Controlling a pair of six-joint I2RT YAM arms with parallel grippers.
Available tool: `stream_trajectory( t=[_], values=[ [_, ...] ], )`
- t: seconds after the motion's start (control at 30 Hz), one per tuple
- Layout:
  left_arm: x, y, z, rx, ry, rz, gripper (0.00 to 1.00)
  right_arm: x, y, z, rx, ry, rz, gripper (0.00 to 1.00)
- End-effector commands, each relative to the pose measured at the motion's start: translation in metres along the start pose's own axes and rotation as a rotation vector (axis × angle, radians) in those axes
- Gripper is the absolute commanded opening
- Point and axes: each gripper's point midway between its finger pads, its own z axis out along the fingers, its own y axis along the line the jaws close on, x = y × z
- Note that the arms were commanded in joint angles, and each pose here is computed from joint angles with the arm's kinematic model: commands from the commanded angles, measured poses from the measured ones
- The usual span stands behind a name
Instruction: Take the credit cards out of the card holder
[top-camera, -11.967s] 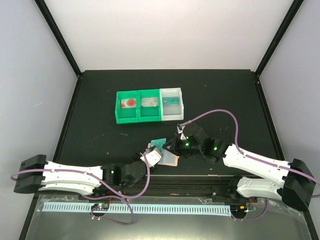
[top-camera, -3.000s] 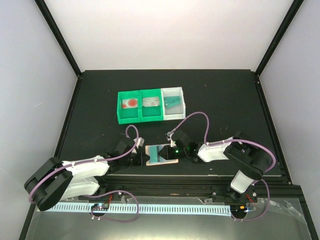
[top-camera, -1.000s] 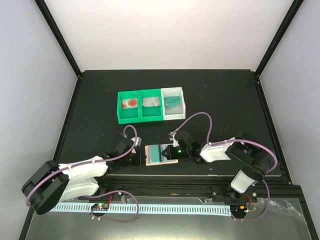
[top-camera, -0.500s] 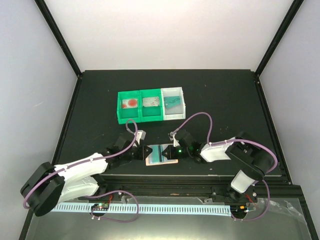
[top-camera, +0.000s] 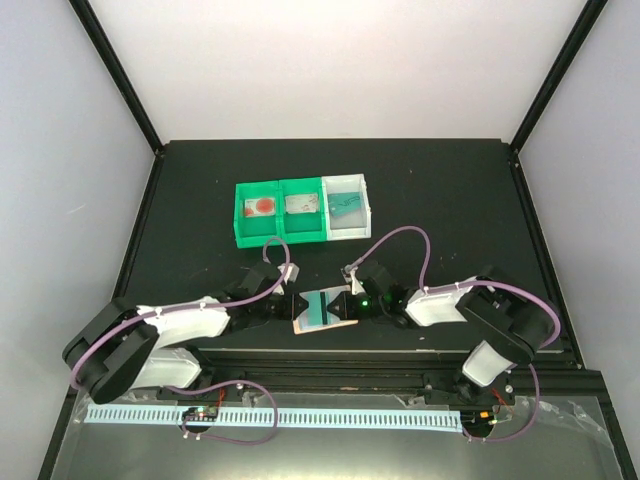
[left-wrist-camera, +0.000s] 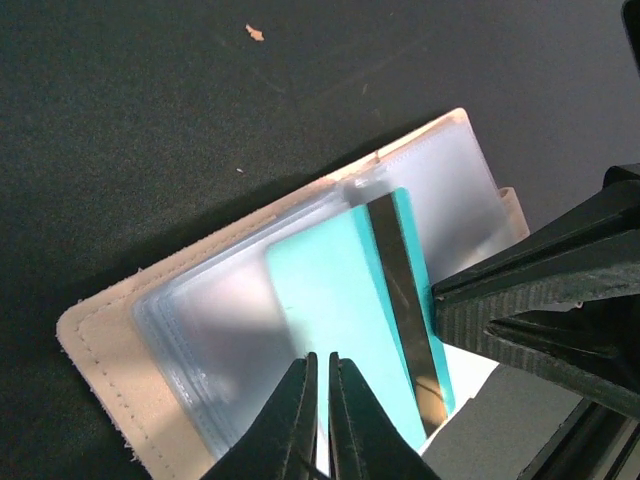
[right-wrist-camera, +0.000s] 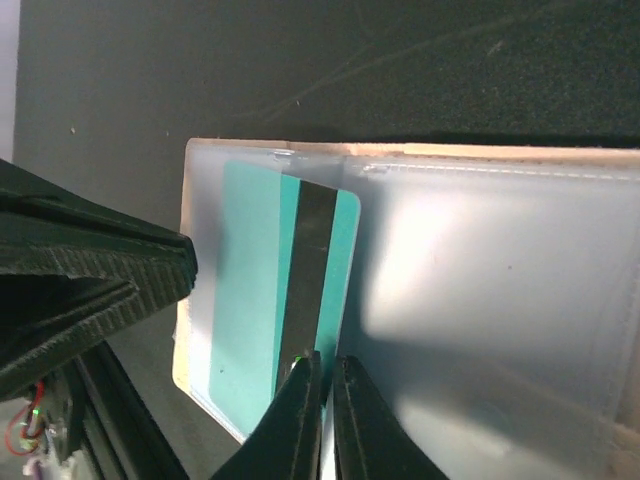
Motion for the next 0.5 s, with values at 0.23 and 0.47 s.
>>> stream_trajectory(
  t=[0.23, 0.47],
  values=[
    [-0.003, 0.002, 0.006, -0.008, -0.006, 0.011, 0.04, -0.002, 0.002, 0.003, -0.075, 0.000, 0.029, 0.17],
    [0.003, 0.004, 0.013, 0.003, 0.015, -0.004, 0.02, -0.002, 0.001, 0.005, -0.081, 0.001, 0.037, 0.17]
  ],
)
